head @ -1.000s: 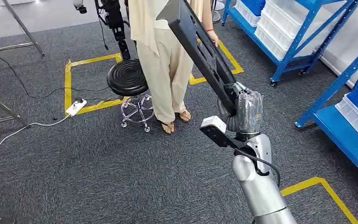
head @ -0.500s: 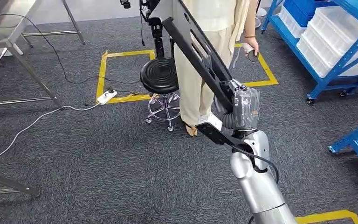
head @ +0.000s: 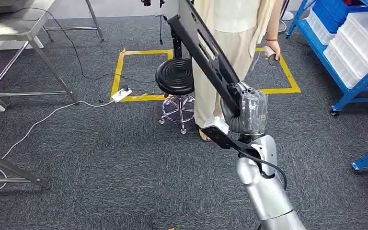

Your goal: Take the parts from the cabinet and place them on the table.

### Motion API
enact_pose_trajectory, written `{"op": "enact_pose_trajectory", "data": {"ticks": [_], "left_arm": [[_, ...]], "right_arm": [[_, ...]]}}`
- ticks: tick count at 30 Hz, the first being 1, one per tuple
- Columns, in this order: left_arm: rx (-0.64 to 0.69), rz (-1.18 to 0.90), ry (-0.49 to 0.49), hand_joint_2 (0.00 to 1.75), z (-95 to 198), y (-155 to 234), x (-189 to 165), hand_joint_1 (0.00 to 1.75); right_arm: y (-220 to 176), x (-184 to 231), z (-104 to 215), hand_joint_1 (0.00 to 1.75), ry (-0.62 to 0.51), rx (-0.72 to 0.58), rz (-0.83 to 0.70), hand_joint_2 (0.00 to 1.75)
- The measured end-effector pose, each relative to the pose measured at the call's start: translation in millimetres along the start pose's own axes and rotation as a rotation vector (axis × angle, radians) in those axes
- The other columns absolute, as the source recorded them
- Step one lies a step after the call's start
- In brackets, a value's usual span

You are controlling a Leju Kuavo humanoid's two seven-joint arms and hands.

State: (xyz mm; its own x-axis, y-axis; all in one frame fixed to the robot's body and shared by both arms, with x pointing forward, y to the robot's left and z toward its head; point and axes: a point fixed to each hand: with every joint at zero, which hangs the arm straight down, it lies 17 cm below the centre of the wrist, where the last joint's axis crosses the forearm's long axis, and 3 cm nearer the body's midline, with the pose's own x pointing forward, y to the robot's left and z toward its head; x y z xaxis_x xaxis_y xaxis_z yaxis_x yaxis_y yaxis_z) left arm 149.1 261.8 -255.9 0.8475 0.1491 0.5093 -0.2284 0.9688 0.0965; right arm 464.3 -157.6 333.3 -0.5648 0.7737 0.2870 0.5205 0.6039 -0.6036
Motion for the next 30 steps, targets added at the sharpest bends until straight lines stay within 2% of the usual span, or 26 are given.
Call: {"op": "enact_pose_trajectory", "data": {"ticks": [11,30], "left_arm": [[-0.005,-0.006,0.012,1.75,0.5,-1.6,-2.7,0.00],[-0.006,-0.013,0.012,1.75,0.5,-0.5,-3.4,0.00]], "right_arm": [[1.1,-7.5,12.4,1.75,0.022,0.014,0.013,1.75],[-3.7,-8.6,10.9,1.75,0.024,0.001,0.018,1.75]]}}
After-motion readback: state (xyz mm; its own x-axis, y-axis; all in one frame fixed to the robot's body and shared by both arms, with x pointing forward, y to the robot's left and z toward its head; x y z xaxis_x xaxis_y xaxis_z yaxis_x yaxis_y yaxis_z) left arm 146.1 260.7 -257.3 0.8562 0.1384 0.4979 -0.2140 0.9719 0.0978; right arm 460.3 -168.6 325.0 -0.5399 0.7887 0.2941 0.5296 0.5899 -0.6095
